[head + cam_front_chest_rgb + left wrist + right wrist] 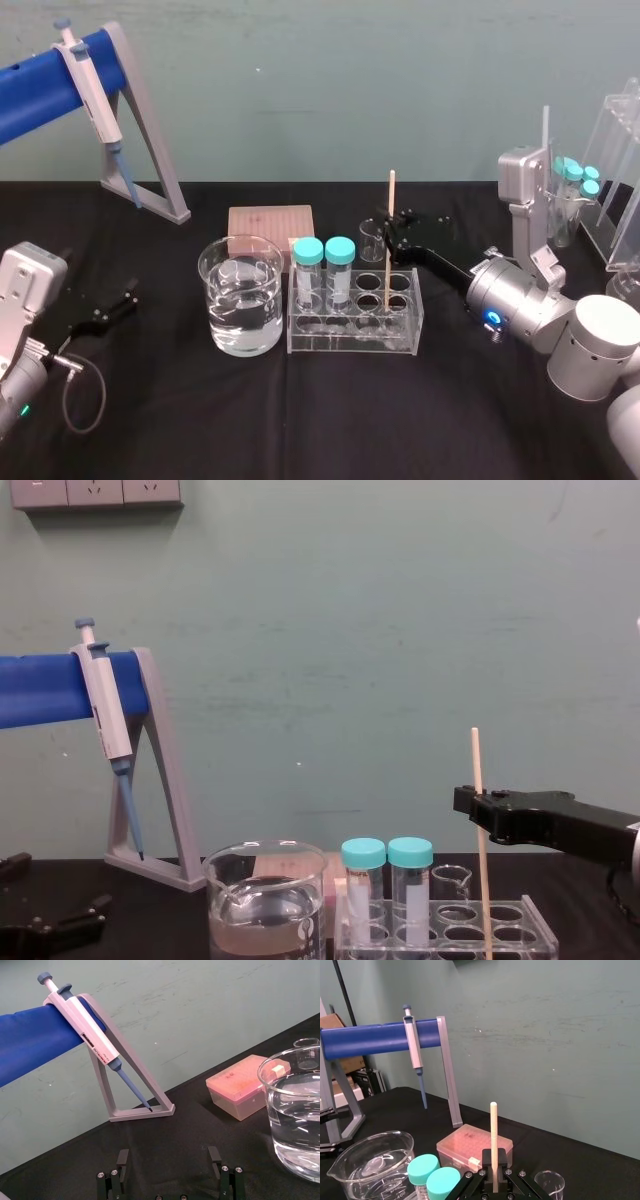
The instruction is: Hold the thermometer with one hand and immerse one end into the beaker, then reinsert it into the test tube rack.
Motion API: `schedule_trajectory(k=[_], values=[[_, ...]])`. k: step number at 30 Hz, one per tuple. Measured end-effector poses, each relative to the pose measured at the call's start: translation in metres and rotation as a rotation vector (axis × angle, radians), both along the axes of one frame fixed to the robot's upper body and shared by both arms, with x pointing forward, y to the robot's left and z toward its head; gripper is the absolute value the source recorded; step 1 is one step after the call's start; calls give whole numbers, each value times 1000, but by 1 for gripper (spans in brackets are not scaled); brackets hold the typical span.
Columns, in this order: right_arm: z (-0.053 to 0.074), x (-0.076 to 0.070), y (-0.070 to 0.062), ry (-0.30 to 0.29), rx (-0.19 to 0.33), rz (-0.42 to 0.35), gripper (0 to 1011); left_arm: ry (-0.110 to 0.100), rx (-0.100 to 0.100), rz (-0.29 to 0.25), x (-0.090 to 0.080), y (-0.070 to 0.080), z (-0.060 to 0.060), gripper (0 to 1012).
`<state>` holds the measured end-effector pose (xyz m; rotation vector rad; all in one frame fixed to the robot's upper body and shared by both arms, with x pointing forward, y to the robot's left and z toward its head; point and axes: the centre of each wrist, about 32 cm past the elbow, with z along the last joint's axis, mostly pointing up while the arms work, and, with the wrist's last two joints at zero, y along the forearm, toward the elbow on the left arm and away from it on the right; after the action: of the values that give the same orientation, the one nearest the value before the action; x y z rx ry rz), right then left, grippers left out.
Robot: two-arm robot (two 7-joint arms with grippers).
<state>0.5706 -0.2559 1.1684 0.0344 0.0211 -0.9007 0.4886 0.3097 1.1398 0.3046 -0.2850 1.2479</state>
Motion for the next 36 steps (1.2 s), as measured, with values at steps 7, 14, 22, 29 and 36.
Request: schedule_trajectory(k=[7,14,22,29,36], values=[[-2,-4,-2,3,9,-6,48,0,0,0,0,0,0,1004],[-3,-7,-5,2,23,-12,91,0,0,0,0,0,0,1004],[-2,-7,-7,9,18,-18,336,0,0,0,0,0,0,1004],[-1,-8,-8,12,15,-25,565,0,0,0,0,0,0,1004],[0,-9,-9,10,11,-33,781,0,0,0,0,0,0,1004]])
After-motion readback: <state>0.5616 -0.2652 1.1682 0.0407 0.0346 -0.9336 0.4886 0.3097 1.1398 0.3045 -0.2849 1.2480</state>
